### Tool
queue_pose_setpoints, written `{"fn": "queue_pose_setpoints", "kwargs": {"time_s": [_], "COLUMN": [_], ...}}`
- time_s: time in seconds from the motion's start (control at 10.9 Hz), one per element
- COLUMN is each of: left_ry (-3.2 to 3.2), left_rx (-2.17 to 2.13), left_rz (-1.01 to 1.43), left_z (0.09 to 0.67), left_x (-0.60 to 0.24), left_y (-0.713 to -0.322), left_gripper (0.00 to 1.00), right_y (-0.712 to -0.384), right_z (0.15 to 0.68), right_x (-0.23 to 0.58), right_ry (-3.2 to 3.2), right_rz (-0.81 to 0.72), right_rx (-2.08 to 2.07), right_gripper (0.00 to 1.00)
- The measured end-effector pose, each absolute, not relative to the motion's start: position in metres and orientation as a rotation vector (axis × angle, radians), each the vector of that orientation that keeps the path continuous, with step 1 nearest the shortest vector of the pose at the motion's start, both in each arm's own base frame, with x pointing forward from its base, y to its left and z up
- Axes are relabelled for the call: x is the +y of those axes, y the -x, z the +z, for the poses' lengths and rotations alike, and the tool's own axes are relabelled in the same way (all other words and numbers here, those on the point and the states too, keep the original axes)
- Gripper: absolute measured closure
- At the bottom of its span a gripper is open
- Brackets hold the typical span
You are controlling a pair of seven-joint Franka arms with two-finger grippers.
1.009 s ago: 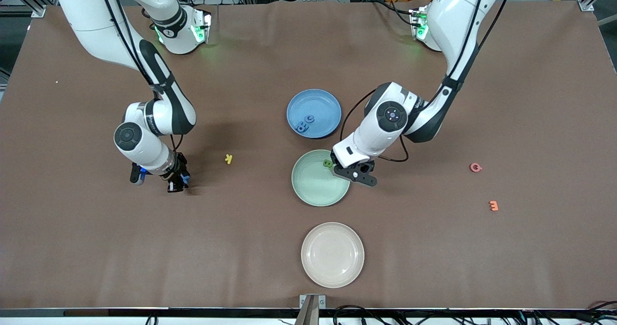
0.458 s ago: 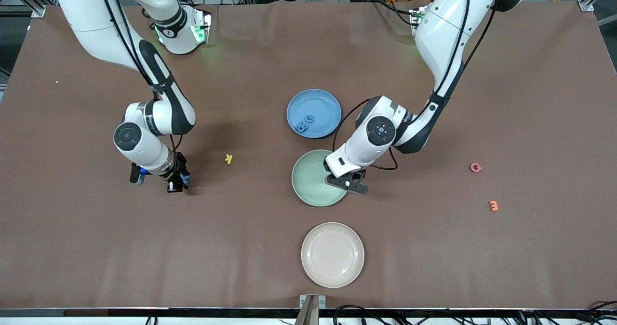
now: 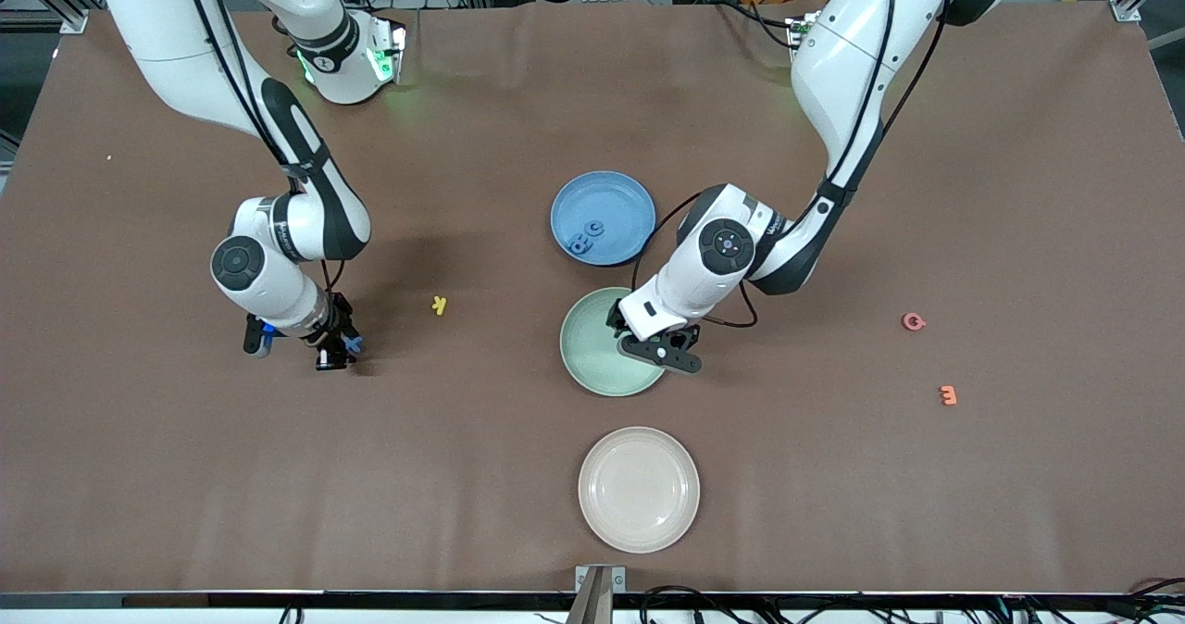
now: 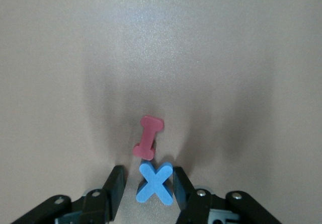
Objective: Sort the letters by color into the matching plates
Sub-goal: 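Drop the green N on the green plate while the right gripper grasps x, then lift the blue x with the right gripper while the left gripper withdraws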
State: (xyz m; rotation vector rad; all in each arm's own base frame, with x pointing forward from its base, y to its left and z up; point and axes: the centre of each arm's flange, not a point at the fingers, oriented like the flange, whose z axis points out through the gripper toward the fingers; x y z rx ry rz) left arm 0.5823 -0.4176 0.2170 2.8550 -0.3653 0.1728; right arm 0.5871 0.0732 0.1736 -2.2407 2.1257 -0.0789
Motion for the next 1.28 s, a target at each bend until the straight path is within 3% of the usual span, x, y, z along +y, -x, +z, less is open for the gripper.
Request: {"fn": "queue_pose_setpoints", "kwargs": {"time_s": [0.09,0.18,0.46,1.01,1.28], "left_ry": [-2.851,-2.845,-2.823,-2.885,-2.968], "left_rx": [-0.363,-0.361,-0.325,-0.200,-0.157], "left_rz": [0.183,0.199,0.294,0.266,0.106], "left_z": [0.220,0.225,0.269,0.350,0.374], "left_x": [-0.418,-0.419,-0.406,-0.326,-0.259], "left_y": [-0.584,-0.587,-0.607,-0.640,-0.649], "left_gripper": [0.00,0.00,0.00,0.00,0.00], "right_y": [-0.587,-0.588,-0.589,-0.589,-0.600], "right_z": [0.174,0.175,0.177,0.178,0.195], "right_x": [0.073,0.073,0.074,0.079,0.113], "right_ry": [2.243,2.245,2.250,2.396,2.524], "right_rz": [-0.079,-0.085,-0.088,-0.093,-0.124], "right_rx": [2.123,2.114,2.103,1.930,1.667], "right_gripper": [0.53,0.62,0.70,0.71,0.71]}}
